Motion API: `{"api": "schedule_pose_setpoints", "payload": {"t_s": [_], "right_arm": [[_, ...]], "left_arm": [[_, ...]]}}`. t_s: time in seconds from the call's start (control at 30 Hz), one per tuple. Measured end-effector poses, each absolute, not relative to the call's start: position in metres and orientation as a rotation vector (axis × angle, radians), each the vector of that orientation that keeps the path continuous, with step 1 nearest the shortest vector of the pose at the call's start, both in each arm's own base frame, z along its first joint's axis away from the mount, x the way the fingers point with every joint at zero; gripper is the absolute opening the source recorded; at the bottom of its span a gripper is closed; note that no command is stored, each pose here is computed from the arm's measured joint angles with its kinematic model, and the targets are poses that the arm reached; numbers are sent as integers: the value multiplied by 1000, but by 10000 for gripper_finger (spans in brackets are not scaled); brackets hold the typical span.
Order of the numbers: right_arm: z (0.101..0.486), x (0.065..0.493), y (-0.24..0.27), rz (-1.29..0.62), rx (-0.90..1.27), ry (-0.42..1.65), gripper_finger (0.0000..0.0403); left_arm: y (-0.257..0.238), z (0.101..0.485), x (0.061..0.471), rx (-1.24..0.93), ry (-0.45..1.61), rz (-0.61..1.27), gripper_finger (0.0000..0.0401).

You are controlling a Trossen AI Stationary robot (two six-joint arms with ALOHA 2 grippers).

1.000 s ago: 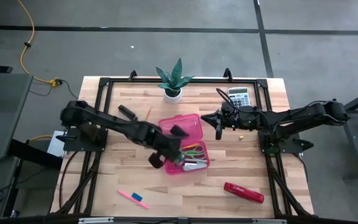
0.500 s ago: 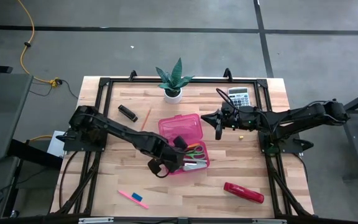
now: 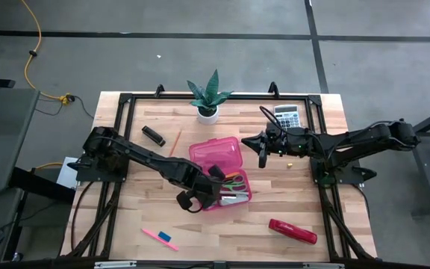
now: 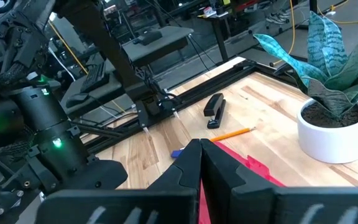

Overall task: Pack school essentials
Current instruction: Put the yellow crayon box into the red supply box

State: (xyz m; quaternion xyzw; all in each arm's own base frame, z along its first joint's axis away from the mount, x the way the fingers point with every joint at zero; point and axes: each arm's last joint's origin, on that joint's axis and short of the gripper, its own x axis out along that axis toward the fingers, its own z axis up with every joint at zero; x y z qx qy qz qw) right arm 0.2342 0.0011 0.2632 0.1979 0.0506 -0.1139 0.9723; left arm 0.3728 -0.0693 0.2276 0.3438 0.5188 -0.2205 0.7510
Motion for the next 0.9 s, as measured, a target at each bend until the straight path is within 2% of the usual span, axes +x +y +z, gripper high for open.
{"api": "schedule_pose_setpoints", "payload": {"t_s": [0.4,0.9], "right_arm": [[263,234,1,-230,400,102,0],[263,234,1,-230,404,102,0]], "left_arm": [[-68,228,373,753,1134,-482,8],[-66,231,373,675,1158,-422,126]]}}
